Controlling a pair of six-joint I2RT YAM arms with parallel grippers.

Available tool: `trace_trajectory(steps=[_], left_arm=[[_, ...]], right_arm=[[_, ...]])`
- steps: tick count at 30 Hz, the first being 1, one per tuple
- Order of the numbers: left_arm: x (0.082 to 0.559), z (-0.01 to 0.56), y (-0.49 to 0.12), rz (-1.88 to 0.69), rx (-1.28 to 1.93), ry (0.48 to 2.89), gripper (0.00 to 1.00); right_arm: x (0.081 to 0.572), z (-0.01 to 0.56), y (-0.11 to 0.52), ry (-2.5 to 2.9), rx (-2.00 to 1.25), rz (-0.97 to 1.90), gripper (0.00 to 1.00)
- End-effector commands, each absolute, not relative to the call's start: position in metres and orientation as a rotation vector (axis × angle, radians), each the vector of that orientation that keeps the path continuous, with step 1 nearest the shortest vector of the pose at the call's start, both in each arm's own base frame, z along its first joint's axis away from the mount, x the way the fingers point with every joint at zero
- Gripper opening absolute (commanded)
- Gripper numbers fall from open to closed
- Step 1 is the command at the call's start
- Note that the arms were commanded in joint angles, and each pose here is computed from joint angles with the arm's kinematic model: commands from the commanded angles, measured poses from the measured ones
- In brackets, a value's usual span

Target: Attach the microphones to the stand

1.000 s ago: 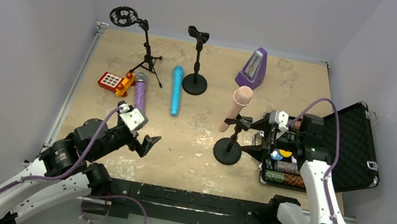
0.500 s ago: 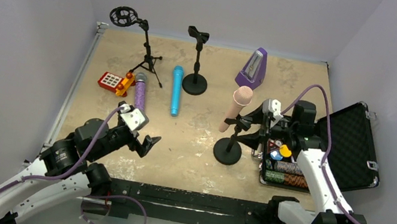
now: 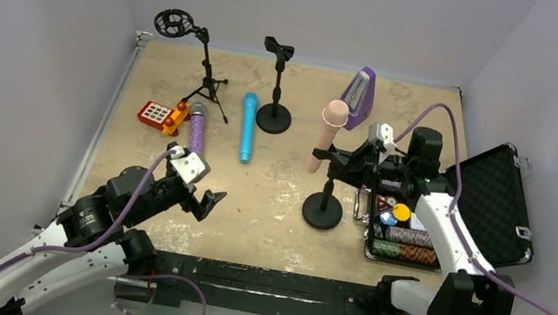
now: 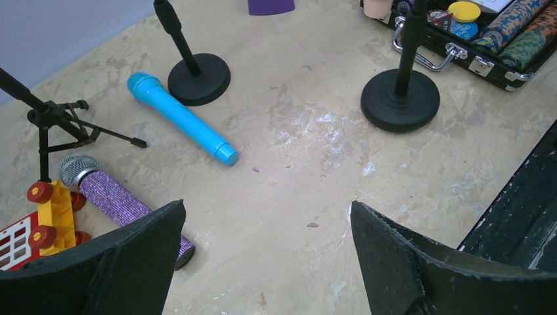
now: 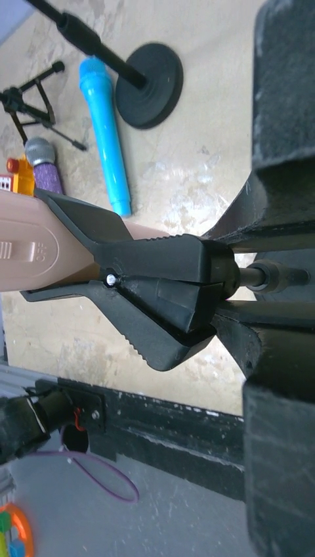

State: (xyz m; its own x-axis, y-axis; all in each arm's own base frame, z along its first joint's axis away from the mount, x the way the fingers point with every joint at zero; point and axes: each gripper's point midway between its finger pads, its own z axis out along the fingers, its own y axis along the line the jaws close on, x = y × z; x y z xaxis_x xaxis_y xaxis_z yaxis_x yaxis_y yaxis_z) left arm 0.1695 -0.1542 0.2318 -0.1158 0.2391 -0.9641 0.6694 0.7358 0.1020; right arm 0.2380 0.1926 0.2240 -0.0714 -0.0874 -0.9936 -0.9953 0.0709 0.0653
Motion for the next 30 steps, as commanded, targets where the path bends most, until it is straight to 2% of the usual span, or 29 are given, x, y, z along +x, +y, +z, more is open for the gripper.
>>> trace_trajectory(steps=[1, 9, 18, 22, 30], left_arm=[[0.173, 0.233, -0.153, -0.396, 0.738, 1.674, 0.99], [0.175, 0.232, -0.151, -0.384, 0.733, 1.673, 0.99], [0.178, 0.229, -0.150, -0.360, 0.733, 1.683, 0.99], [0.178, 0.228, -0.149, -0.354, 0.732, 1.685, 0.99], [0.178, 0.228, -0.150, -0.358, 0.738, 1.685, 0.99]], right_arm=[[0.272, 0.271, 0.194, 1.225, -1.241, 1.029, 0.05], [0.342, 0.308, 0.187, 1.183, -1.177, 0.916, 0.04], [0.432, 0.307, 0.170, 1.224, -1.058, 0.848, 0.04], [0.449, 0.292, 0.151, 1.263, -1.013, 0.836, 0.05], [0.437, 0.256, 0.143, 1.338, -1.030, 0.835, 0.13]])
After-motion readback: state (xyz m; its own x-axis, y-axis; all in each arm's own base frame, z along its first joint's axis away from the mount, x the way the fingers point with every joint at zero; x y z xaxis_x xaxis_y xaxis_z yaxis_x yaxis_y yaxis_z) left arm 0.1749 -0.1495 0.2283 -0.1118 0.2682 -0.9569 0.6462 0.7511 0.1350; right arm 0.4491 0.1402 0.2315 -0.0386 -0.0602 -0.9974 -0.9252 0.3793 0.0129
